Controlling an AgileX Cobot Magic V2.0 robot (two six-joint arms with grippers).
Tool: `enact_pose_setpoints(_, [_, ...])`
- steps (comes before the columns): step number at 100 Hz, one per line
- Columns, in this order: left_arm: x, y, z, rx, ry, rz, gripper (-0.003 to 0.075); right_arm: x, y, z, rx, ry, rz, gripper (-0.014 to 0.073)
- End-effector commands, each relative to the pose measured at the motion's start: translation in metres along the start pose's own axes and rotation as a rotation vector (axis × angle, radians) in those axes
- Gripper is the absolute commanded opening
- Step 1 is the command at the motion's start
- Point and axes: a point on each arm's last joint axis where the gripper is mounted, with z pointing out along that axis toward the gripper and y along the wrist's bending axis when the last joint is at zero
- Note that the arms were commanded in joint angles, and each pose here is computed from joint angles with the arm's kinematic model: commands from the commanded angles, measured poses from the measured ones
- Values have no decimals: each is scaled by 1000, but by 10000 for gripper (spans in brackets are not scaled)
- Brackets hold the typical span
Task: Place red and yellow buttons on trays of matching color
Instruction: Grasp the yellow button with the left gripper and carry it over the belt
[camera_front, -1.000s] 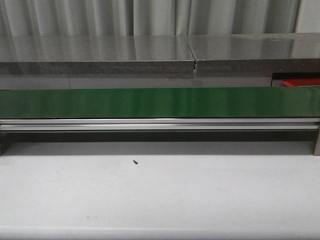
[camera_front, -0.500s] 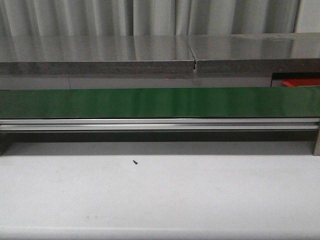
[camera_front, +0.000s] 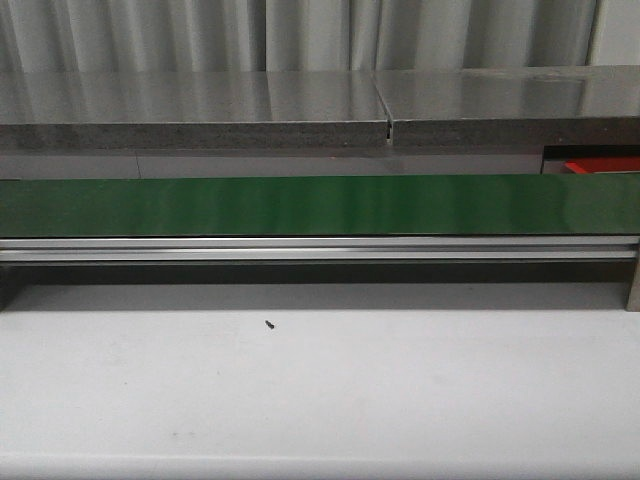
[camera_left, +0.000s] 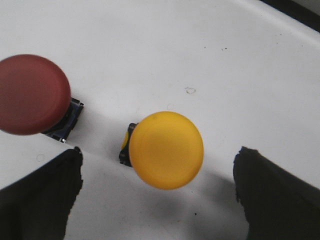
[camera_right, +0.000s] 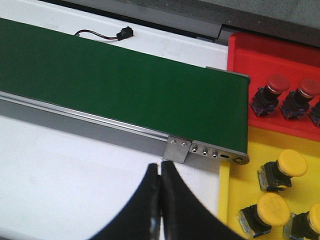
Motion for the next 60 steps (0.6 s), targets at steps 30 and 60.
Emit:
enact_pose_setpoints(30, [-28,-5,-18,12,-177,-13,599,-14,-3,-5,31,-100,2,-99])
enact_pose_setpoints(60, [-27,-3,-10,12,-174,1,506,-14,-3,-5,31,-100,2,-99])
